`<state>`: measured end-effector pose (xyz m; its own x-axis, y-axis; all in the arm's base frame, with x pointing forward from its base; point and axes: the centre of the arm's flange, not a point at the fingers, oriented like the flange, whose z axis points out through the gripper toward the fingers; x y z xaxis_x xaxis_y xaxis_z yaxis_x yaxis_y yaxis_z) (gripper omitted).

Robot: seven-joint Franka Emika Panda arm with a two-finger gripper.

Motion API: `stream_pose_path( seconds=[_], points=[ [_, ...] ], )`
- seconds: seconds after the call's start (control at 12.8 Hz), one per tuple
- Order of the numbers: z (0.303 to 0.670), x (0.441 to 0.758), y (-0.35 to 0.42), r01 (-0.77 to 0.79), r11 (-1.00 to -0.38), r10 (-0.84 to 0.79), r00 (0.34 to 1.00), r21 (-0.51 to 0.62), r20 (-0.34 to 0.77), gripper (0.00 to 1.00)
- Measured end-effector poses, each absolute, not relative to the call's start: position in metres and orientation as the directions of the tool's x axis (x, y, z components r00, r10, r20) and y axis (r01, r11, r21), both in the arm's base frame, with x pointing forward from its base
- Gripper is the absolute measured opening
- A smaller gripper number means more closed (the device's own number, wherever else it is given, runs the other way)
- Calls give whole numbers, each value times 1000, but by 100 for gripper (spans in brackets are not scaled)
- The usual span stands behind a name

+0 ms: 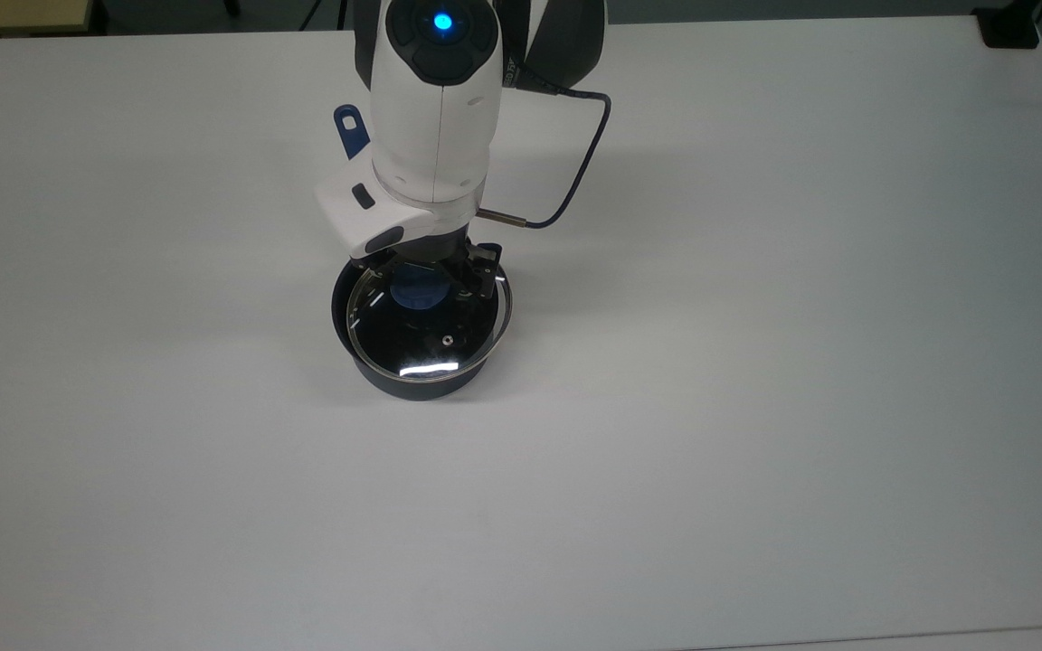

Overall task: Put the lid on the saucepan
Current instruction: 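Lower the glass lid onto the rim of the navy saucepan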

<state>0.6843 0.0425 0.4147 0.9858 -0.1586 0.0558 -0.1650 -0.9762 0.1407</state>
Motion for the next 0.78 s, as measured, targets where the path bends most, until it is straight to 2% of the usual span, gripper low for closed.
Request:
stream_pose_path(
  seconds=[0.78],
  points=[
    [419,683,25,-142,-980,-136,989,142,51,62]
  ],
)
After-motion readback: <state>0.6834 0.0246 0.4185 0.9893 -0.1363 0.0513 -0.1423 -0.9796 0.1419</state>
